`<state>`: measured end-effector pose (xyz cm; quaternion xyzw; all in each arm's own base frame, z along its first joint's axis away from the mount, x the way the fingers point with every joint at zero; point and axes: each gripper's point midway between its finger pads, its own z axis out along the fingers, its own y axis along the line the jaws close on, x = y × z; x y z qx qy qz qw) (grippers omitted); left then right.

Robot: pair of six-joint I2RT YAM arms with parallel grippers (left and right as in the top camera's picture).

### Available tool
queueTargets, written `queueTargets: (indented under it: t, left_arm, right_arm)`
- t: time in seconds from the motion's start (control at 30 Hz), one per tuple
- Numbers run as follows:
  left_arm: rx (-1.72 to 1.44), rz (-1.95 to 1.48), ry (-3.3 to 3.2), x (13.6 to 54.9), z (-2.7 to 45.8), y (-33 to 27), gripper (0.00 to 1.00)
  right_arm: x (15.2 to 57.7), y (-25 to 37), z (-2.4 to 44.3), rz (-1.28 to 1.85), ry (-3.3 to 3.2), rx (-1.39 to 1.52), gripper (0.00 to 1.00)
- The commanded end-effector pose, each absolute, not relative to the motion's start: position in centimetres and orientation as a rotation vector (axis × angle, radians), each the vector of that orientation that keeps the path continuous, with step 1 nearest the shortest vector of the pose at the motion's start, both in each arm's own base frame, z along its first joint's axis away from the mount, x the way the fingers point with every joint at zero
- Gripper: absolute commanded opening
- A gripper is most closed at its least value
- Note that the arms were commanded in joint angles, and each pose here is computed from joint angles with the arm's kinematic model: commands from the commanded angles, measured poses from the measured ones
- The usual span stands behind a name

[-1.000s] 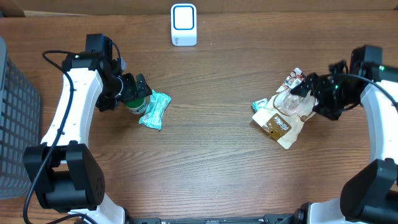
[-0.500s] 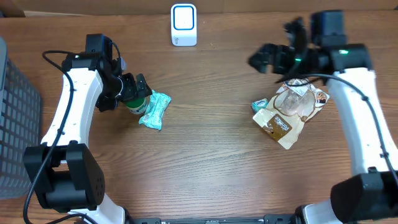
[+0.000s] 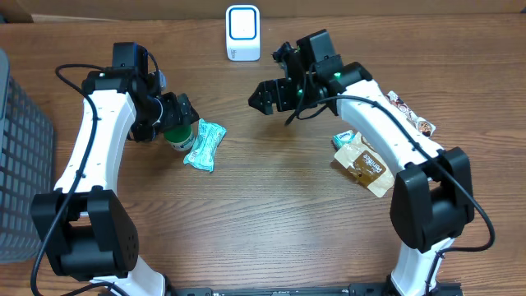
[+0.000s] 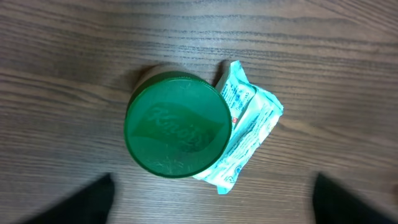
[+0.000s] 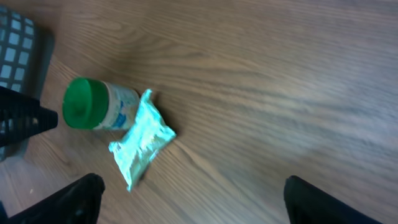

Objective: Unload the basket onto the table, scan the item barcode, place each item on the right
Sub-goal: 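Move the right gripper to the mint-green tissue pack beside the jar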

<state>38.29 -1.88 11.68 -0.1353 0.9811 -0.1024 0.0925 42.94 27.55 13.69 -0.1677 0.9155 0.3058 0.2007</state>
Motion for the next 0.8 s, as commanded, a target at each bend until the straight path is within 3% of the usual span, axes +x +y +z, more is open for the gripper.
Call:
queueTargets:
  t: [0.0,0.13,0.33,0.77]
  left_arm:
    - [-0.379,-0.284,2.900,38.8,13.0,-0.9,0.63]
    - [-0.444,-0.274,2.837,39.6,17.6,1.3,0.59]
    - [-0.544,-0.249,2.678,40.4,25.0,5.3,0.64]
    - [-0.617,-0.256,2.764,39.0,21.9,5.5,0.62]
  right_arm:
    - [42.9,29.4,13.2,0.873,2.534,-0.517,0.89]
    - [42.3,31.8,11.5,0.891,2.527,-0.580,0.89]
    - [41.2,37.3,8.4,0.931,2.496,-0.638,0.82]
    - [42.2,39.4,3.5,0.930,2.555,-0.444,0.61]
